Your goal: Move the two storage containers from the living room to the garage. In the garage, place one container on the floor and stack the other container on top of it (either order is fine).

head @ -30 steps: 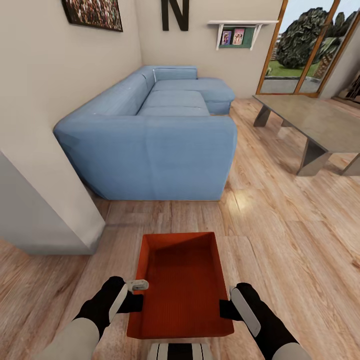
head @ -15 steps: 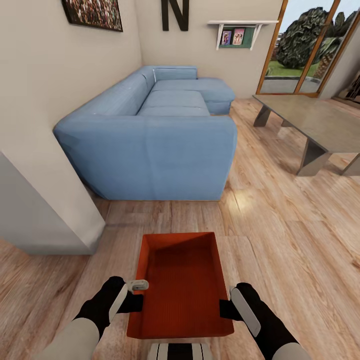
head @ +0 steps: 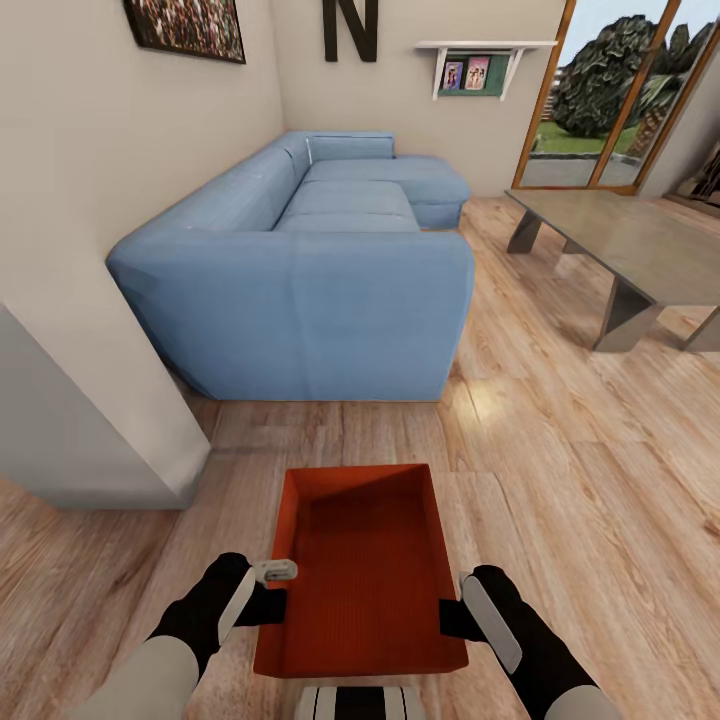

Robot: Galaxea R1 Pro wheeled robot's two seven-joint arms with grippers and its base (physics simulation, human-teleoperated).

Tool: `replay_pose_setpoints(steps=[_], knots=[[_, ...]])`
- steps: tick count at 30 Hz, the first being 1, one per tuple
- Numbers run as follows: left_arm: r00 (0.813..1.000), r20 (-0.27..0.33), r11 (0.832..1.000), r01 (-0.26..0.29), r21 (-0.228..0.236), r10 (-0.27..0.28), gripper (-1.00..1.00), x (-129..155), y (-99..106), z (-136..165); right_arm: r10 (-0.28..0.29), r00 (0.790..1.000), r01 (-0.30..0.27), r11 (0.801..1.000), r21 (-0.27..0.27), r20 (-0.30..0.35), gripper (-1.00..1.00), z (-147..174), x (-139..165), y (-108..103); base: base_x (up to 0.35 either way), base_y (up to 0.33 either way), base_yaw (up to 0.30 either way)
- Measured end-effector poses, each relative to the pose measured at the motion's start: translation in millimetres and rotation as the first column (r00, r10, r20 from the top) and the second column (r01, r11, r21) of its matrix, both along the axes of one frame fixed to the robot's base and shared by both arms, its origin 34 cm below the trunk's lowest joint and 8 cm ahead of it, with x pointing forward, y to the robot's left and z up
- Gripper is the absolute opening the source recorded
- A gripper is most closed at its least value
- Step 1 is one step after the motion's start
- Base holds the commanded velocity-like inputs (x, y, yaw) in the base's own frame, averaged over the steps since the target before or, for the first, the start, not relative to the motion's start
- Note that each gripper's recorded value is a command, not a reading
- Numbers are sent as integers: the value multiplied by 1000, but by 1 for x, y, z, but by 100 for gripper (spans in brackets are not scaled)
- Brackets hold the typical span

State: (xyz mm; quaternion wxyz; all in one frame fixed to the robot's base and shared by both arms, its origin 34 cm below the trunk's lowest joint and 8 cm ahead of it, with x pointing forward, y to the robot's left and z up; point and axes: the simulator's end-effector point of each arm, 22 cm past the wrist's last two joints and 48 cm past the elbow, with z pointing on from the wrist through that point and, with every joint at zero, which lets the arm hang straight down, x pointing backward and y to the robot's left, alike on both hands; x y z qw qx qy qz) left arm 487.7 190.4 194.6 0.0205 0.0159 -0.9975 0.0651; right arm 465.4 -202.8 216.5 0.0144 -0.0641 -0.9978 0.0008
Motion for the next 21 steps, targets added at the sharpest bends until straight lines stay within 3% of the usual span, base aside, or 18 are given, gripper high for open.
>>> replay_pose_setpoints(steps=[21], knots=[[1000, 0, 1000, -2, -3, 2, -100, 0, -1, 0, 3, 1000, -3, 1000, -2, 2, -100, 1, 1, -1, 0, 0, 0]])
